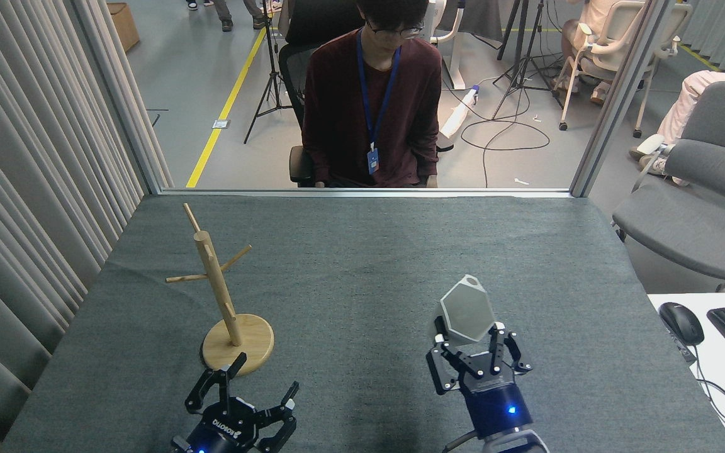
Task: Hang cup on storage rack
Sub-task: 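Lift the cup with the right gripper and carry it toward the center, then bring the left gripper to the cup and grasp it beside the right gripper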
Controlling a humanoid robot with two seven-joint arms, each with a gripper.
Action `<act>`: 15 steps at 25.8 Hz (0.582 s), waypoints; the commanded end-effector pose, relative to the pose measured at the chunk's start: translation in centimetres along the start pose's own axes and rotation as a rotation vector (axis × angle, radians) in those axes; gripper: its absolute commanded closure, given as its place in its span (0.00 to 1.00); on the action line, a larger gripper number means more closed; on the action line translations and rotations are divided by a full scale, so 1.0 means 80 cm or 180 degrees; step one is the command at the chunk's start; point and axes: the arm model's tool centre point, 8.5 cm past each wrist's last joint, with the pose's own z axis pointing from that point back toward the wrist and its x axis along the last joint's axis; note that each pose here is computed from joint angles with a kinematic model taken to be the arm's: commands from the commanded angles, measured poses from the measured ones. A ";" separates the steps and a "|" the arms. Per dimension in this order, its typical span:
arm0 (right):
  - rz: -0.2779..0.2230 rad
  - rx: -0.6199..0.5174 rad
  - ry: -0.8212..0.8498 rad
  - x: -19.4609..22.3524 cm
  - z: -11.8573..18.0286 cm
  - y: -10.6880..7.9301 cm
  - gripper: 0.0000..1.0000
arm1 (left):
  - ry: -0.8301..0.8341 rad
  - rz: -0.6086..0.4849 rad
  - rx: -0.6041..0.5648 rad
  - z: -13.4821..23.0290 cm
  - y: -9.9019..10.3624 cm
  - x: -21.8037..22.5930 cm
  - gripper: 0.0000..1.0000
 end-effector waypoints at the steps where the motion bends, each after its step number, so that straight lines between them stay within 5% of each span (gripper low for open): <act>1: -0.0031 0.0006 -0.0152 0.049 0.008 0.003 0.34 | -0.0135 -0.0134 0.0015 -0.015 0.005 0.023 0.01; 15: -0.0082 -0.0011 -0.0613 0.165 0.009 0.000 0.33 | -0.0463 -0.0224 0.0060 -0.036 0.013 0.089 0.01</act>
